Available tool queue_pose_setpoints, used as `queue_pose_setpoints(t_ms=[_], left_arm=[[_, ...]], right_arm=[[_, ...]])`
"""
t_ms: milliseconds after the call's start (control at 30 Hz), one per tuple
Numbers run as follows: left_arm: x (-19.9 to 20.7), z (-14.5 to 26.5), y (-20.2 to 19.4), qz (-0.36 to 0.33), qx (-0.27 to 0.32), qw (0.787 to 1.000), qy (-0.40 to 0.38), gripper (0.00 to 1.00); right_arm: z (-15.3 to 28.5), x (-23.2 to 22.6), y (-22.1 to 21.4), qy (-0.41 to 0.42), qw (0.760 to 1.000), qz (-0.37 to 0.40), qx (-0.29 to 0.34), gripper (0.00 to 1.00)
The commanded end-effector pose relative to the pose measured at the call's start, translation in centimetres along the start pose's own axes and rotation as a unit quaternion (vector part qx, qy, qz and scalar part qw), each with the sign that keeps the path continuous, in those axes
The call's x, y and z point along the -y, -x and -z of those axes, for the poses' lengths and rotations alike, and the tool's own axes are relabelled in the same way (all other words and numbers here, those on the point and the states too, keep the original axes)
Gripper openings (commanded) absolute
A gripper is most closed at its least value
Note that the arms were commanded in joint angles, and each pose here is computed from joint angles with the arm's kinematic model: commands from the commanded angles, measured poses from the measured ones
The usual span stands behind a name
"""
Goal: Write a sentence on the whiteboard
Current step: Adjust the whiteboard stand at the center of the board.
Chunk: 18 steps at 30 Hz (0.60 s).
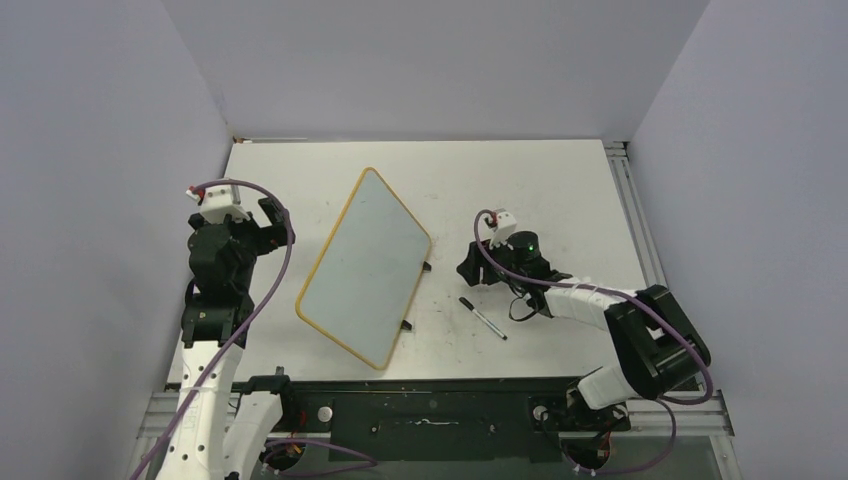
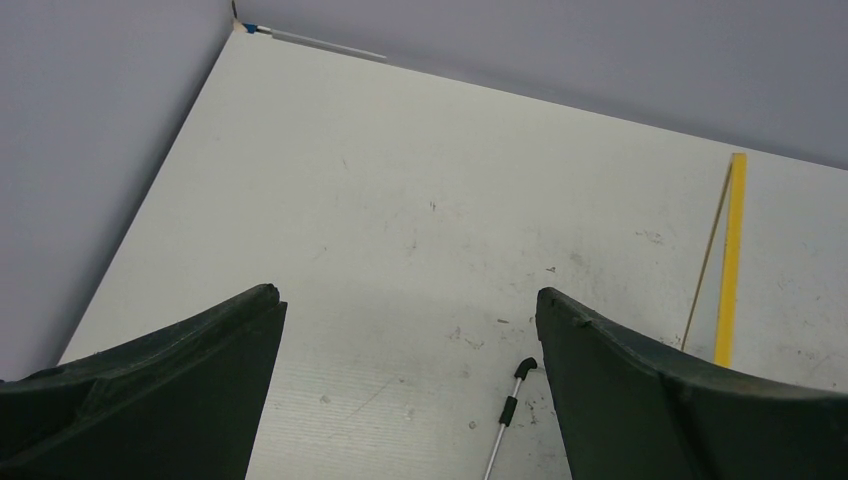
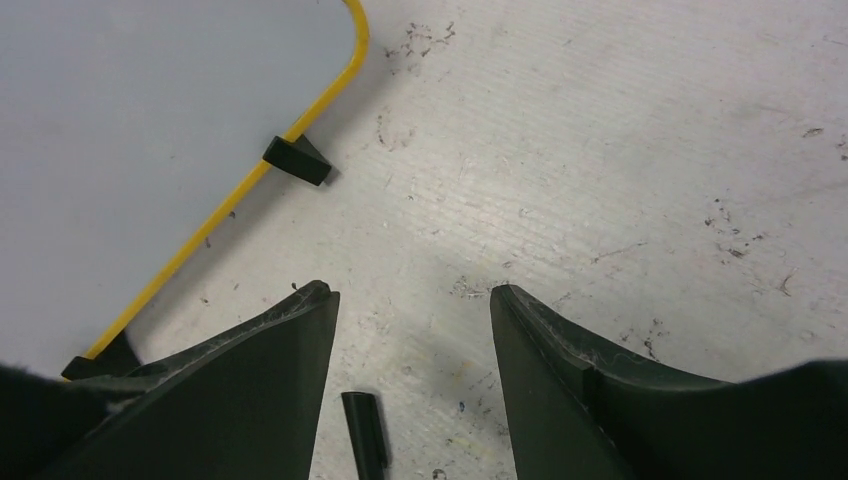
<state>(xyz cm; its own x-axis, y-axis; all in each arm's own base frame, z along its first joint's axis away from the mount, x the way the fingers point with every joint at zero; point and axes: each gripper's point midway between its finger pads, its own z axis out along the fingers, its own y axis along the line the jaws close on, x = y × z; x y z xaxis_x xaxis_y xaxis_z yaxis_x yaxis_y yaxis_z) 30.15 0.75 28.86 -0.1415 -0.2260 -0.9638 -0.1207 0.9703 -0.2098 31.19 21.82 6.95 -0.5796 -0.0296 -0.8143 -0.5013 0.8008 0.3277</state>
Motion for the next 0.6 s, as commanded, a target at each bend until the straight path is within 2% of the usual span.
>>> queue_pose_setpoints(t_ms=[0,300,567], left_arm=[[0.1,-0.2,0.4,-0.004,0.006,1.0,-0.001,0.96],[0.3,-0.3,0.4,-0.003,0.006,1.0,-0.007,0.96],[0.4,-0.4,0.4,-0.003,0.004,1.0,-0.009,0.96]], right_arm=[[-1.7,-0.5,3.1,0.032,0.997,0.043,0.047,0.59],[-4.9,-1.3,3.3,0.074,0.994,0.077,0.036,0.58],[-7.0,-3.1,1.1,0.083,0.986,0.143,-0.002,0.56]])
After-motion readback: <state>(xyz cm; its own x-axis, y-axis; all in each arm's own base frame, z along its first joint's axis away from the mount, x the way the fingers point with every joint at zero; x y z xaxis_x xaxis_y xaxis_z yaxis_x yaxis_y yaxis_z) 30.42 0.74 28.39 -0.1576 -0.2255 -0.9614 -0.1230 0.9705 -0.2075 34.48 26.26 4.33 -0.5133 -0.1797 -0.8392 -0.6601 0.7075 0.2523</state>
